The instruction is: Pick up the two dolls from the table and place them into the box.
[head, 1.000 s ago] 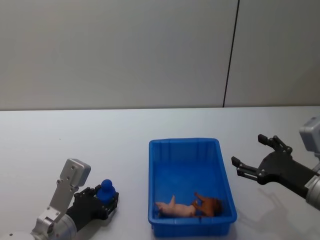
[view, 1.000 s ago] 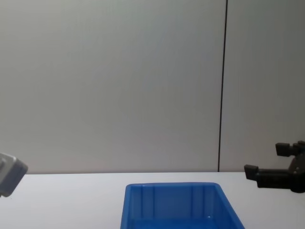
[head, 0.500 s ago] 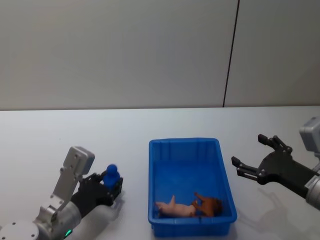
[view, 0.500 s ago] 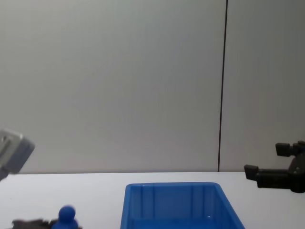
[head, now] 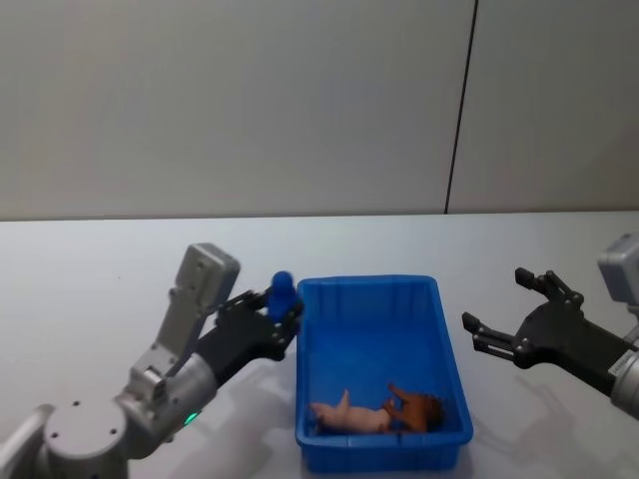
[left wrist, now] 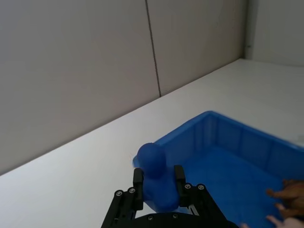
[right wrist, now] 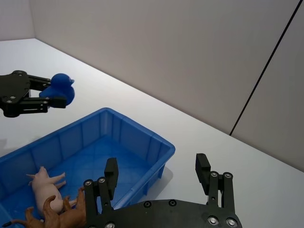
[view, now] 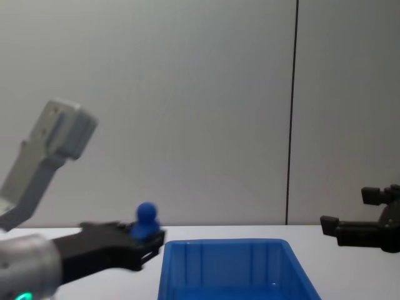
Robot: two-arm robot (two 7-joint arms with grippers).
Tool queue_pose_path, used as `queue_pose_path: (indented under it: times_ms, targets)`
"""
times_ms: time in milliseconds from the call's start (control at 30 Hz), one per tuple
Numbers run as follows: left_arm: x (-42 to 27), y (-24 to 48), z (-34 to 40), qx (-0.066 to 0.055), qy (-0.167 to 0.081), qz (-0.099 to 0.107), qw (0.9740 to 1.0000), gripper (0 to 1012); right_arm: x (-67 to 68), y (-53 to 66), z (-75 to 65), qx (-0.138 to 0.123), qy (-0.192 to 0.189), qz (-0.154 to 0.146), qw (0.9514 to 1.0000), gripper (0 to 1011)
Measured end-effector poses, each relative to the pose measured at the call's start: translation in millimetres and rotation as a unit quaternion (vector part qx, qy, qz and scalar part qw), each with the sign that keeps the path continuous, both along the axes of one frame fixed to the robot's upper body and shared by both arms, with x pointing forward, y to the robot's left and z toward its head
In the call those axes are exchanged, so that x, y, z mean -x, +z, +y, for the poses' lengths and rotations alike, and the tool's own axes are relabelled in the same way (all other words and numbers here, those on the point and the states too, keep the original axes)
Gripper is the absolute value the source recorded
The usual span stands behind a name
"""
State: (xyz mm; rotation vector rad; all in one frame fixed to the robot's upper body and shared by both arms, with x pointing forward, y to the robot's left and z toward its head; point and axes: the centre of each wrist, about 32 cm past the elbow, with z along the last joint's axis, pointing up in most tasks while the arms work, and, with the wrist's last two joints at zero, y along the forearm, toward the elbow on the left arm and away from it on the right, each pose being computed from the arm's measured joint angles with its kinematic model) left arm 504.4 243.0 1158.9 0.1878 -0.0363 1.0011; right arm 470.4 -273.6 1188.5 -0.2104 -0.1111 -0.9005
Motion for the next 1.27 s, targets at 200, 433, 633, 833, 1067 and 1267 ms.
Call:
queue_pose_path:
  times_ms: [200,433,633,833,1067,1267]
  targets:
    - [-4.5,6.7,-20.6,0.013,-0.023,-0.014,0.9996,408,0.0,0.0,0.0,0.000,0.000,0.000,1.0000,1001]
    - [-7.6,12.2,-42.9,0.022,-0.051,-0.022,0.9982,633,0.0,0.0,0.0,0.000,0.000,0.000,1.0000,1001]
    - [-7.9,14.8,-50.4,0.022,-0.057,-0.027,0.9978,816,0.0,0.0,0.0,0.000,0.000,0.000,1.0000,1001]
    - [-6.6,19.9,-53.2,0.018,-0.055,-0.037,0.9977,983,0.0,0.0,0.0,0.000,0.000,0.000,1.0000,1001]
    - [-2.0,26.1,-48.5,0.010,-0.041,-0.052,0.9977,1001,0.0,0.0,0.0,0.000,0.000,0.000,1.0000,1001]
    - [0.2,29.7,-45.8,0.006,-0.034,-0.061,0.9975,1001,0.0,0.0,0.0,0.000,0.000,0.000,1.0000,1001]
